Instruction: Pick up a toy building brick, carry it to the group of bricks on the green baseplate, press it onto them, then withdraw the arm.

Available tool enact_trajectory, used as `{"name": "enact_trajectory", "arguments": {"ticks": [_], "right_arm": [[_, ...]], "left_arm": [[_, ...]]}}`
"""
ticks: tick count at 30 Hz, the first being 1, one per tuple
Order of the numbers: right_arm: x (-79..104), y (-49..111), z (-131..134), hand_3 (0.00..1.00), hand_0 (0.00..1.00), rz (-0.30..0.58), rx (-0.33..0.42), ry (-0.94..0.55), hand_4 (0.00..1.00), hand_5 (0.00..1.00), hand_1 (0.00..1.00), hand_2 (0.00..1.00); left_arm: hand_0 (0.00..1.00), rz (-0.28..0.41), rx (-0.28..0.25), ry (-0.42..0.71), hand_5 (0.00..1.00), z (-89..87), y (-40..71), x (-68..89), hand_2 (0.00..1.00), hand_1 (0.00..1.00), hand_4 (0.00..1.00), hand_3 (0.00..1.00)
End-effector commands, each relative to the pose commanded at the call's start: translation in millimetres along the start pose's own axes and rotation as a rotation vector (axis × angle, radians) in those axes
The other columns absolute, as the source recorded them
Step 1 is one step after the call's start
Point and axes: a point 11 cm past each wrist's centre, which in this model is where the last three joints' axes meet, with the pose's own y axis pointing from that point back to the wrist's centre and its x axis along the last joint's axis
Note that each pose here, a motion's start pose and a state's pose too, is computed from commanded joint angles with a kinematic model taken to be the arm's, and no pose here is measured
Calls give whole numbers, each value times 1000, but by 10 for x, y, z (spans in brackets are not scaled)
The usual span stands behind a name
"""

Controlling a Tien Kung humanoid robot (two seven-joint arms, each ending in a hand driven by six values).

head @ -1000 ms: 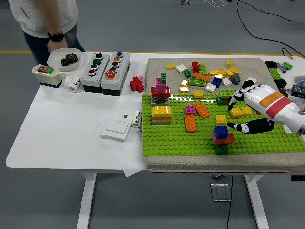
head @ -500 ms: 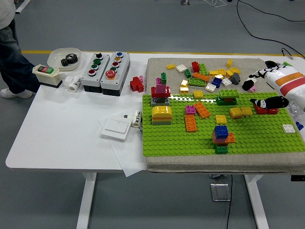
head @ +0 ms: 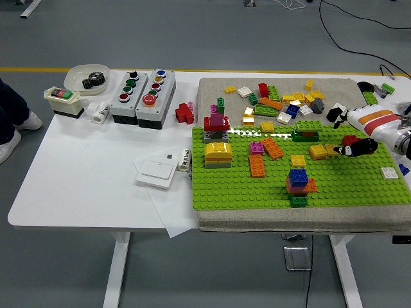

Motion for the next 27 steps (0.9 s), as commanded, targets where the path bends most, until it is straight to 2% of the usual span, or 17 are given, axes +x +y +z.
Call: {"name": "enact_trajectory", "arguments": {"ticks": [12, 27], "right_arm": [[-128, -142, -199, 582, 683, -57, 34, -51, 829, 451, 645, 691], [-224, -189, -222, 598, 684, -84, 18, -92, 832, 445, 653, 696]], "left_arm": [[740, -2, -1, 0, 667, 12, 2, -1, 726, 728, 643, 591], [741, -1, -7, 1, 669, 40, 6, 0, 727, 727, 644, 591]]}}
